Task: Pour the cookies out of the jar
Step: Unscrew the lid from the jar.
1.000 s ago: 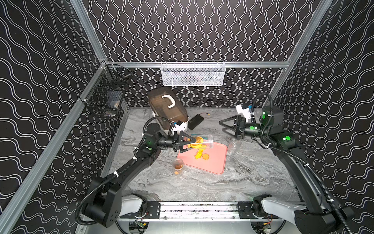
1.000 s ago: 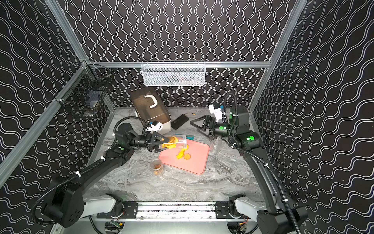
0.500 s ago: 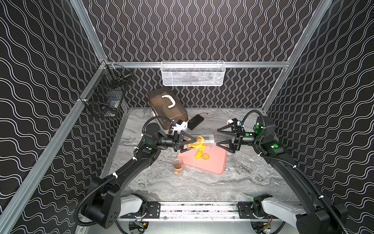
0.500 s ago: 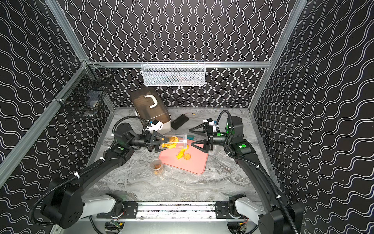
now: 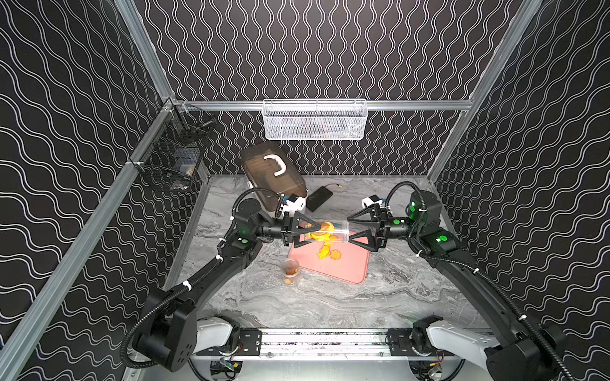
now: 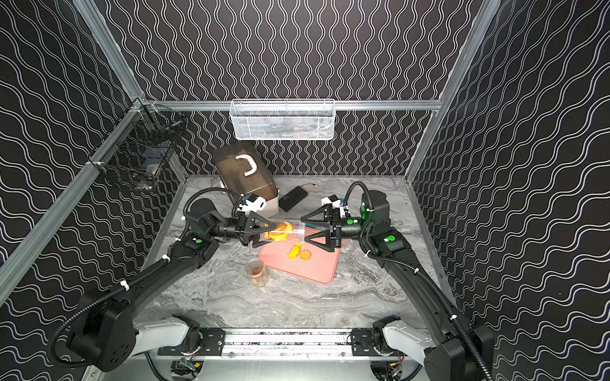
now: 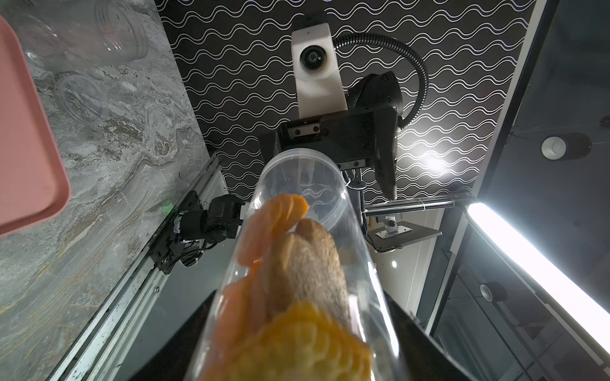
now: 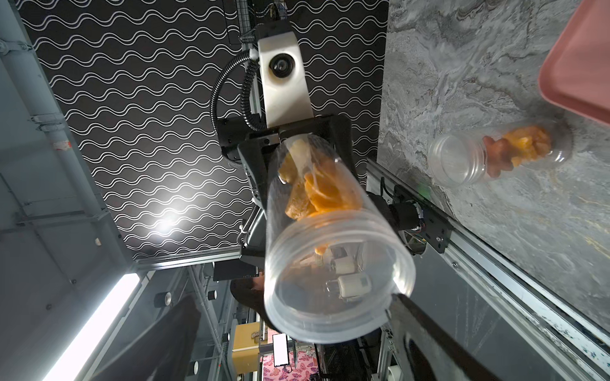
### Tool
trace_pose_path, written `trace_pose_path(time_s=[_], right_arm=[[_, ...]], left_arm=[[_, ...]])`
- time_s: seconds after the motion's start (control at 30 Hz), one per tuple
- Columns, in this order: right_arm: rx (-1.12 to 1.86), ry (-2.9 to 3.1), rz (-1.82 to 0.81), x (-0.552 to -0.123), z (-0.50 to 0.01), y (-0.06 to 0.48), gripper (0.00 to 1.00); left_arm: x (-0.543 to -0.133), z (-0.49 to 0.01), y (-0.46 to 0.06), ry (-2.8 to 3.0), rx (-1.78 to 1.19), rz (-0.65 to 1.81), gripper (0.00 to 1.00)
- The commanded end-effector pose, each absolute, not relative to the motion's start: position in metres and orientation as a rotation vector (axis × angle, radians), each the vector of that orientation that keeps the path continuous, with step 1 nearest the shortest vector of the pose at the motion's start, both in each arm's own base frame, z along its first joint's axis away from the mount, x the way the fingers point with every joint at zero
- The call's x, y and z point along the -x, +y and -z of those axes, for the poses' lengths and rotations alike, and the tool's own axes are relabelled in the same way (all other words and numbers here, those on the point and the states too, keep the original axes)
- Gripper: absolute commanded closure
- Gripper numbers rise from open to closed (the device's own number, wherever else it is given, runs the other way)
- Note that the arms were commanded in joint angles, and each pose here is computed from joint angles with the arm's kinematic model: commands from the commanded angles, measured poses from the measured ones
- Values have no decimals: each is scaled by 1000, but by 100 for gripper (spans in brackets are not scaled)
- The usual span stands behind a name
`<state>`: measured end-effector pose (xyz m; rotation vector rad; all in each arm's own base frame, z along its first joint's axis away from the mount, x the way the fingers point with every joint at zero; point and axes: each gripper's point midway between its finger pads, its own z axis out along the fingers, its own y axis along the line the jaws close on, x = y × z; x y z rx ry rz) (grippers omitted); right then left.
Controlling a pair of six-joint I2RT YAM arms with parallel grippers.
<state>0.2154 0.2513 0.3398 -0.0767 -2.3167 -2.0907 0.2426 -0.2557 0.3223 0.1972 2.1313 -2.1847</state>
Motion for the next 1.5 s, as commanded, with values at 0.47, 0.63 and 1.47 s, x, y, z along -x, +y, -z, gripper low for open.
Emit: trace_pose_path(time_s=[0.47, 0.63, 1.47], right_arm=[[41, -2409, 2063, -210, -336, 249, 5], [81, -2406, 2075, -208, -327, 246, 4], [28, -2327, 2265, -215, -344, 263, 29]], left_arm=[[-236, -332, -254, 2108, -268, 2164, 33], [-237, -334, -255, 2109, -270, 2163, 33], [-237, -339, -255, 2075, -265, 2189, 33]])
